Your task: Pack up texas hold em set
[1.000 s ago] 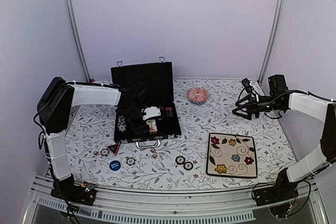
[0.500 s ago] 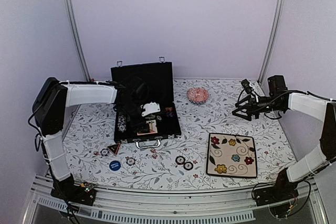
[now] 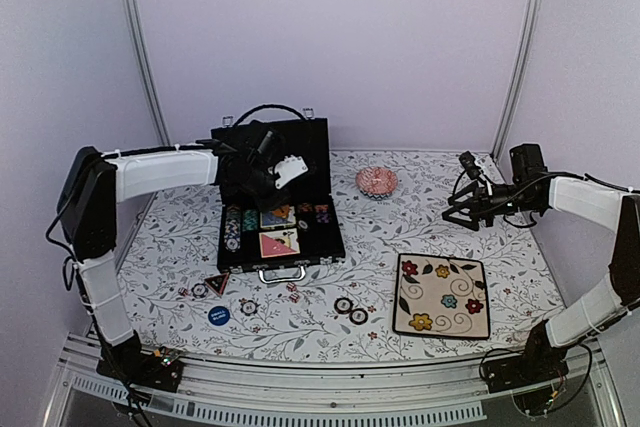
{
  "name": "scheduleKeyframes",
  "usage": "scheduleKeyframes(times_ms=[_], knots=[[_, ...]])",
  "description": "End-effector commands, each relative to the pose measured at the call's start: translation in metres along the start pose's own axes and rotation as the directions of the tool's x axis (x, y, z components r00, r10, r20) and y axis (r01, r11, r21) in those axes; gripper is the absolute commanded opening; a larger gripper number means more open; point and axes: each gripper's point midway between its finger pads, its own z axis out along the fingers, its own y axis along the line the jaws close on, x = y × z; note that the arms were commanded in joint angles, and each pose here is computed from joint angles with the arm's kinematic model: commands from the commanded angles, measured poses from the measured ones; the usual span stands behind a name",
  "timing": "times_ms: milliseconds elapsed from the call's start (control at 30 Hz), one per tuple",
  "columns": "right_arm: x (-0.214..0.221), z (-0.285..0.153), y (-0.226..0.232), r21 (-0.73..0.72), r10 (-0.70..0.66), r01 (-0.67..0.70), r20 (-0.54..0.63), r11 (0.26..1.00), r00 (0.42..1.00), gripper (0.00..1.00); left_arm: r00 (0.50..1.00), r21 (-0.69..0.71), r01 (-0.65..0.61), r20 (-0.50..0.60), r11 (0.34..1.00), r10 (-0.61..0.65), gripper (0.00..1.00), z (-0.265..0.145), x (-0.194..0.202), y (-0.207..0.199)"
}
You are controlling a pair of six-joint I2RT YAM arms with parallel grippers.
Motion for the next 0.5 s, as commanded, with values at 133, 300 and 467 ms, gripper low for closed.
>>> scheduleKeyframes(times_ms=[133,300,467], knots=[[-0.001,0.000,-0.001,-0.012,-0.003,0.003,0.002,1.000,1.000,0.77,0.991,0.027,0.066,-0.120,0.997,-0.062,0.28,0.046,0.029,-0.032],[0.000,0.000,-0.001,-0.014,0.004,-0.004,0.000,1.000,1.000,0.77,0.988,0.074,0.042,-0.151,0.996,-0.031,0.28,0.052,0.044,-0.056],[0.000,0.001,-0.001,-0.018,0.004,-0.004,0.001,1.000,1.000,0.78,0.987,0.120,0.024,-0.163,0.993,-0.004,0.29,0.052,0.052,-0.076]])
